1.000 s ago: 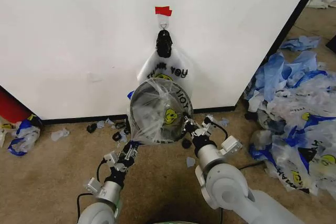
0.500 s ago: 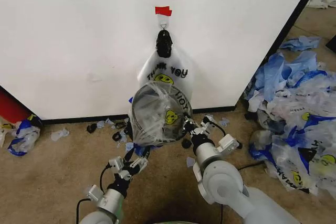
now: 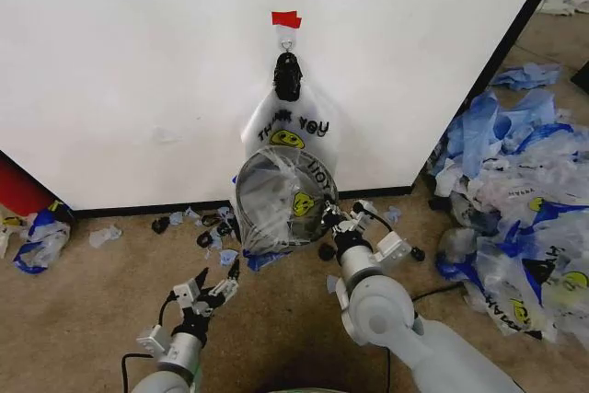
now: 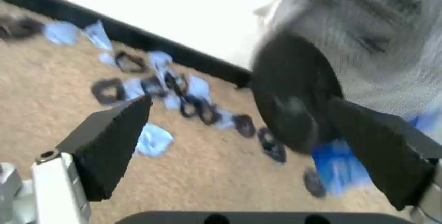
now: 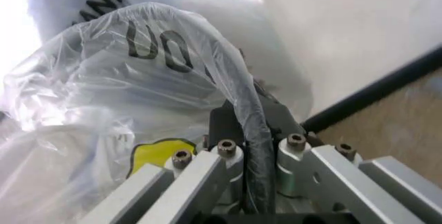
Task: Pick up the garbage bag from the wall and place it over the trash bin.
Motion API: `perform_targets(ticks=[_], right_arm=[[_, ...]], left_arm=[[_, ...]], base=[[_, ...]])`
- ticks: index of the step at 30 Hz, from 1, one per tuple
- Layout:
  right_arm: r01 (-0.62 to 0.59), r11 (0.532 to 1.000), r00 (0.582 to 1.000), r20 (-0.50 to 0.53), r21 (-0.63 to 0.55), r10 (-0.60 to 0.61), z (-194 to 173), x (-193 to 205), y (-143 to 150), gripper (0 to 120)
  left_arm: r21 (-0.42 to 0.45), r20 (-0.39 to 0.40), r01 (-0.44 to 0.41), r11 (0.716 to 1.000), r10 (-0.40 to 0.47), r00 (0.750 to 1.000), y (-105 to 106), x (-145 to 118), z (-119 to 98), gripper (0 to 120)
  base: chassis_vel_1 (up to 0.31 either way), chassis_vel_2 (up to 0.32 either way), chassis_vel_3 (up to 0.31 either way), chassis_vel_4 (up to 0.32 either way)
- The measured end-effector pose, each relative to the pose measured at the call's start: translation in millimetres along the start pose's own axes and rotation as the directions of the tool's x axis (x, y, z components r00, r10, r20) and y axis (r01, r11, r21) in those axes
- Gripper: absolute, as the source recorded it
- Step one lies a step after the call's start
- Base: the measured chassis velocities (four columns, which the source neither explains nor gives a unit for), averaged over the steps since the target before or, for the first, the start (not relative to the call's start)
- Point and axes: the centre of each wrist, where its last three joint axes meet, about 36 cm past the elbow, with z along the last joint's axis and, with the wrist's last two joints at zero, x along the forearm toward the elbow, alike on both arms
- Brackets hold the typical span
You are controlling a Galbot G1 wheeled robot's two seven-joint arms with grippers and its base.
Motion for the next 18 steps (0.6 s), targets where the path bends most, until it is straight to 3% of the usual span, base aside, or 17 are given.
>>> perform_targets(ticks=[2,5,8,12,14,18], right_arm=[[0.015,0.994,0.999,0.048,0.104,-0.02,6,2,-10,0],[0.022,0.99,0.997,0.064,0.138,-0.031,7,3,-13,0],[0.05,0.959,0.987,0.134,0.279,-0.091,11,3,-29,0],[0.08,0.908,0.971,0.174,0.412,-0.164,14,-1,-46,0],[0.085,0.898,0.967,0.18,0.432,-0.178,15,-1,-47,0],[0.09,0.861,0.955,0.203,0.5,-0.217,15,-2,-55,0]], left_arm=[[-0.013,0.018,0.014,1.0,-0.013,1.0,-4,0,-14,100],[-0.016,0.026,0.013,1.0,-0.013,1.0,-6,-1,-21,100],[-0.017,0.056,-0.021,1.0,0.022,0.998,-16,1,-50,100],[-0.003,0.122,-0.102,0.995,0.102,0.987,-43,14,-92,99],[-0.003,0.136,-0.131,0.991,0.13,0.982,-51,18,-101,99],[-0.027,0.156,-0.251,0.968,0.252,0.955,-76,30,-130,89]], base=[[0.0,0.0,0.0,0.0],[0.0,0.0,0.0,0.0],[0.0,0.0,0.0,0.0],[0.0,0.0,0.0,0.0],[0.0,0.0,0.0,0.0],[0.0,0.0,0.0,0.0]])
